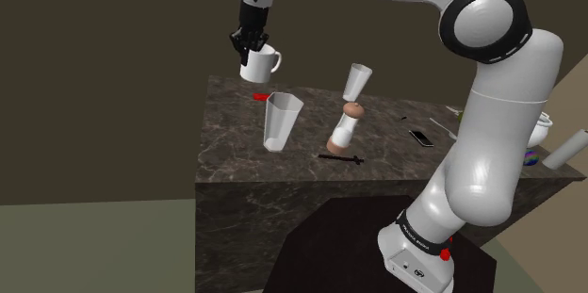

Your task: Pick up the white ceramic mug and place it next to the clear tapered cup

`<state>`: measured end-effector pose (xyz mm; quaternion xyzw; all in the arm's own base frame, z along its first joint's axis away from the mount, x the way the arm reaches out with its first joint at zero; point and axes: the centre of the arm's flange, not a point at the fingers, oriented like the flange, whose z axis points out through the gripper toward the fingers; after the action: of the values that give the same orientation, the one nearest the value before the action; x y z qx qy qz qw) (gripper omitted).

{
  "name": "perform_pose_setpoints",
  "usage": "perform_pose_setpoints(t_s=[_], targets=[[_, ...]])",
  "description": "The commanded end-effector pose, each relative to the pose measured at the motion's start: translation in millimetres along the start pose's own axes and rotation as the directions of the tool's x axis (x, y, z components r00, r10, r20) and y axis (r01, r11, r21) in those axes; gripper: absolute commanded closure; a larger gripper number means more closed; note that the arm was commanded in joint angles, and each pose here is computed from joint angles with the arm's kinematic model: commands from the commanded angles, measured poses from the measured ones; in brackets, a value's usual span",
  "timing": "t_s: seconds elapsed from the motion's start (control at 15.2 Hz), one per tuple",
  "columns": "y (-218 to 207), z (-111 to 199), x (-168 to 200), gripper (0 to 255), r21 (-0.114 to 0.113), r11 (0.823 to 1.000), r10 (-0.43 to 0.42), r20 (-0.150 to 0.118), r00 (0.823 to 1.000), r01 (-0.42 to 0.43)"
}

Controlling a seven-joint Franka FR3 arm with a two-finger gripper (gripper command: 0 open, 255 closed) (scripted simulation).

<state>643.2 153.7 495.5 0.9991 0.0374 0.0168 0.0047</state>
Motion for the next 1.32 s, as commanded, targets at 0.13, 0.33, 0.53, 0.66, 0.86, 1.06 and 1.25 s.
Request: perform_pose_setpoints(t_s=[0.13,0.33,0.53,0.66,0.86,1.06,1.25], targets=[[0.5,21.6,-1.0,255,0.000,1.000,0.000,-0.001,1.000,0.000],[0.3,37.5,-1.5,255,0.000,1.000,0.000,-0.001,1.000,0.000],[0.2,53.3,-2.0,255,0.000,1.000,0.000,-0.001,1.000,0.000],[0.1,63.8,-2.4,255,0.000,1.000,0.000,-0.001,1.000,0.000],[-0.1,79.7,-2.9,255,0.000,1.000,0.000,-0.001,1.000,0.000],[-0.3,95.5,-3.4,255,0.000,1.000,0.000,-0.001,1.000,0.000],[-0.4,111.3,-4.0,255,0.000,1.000,0.000,-0.001,1.000,0.000]])
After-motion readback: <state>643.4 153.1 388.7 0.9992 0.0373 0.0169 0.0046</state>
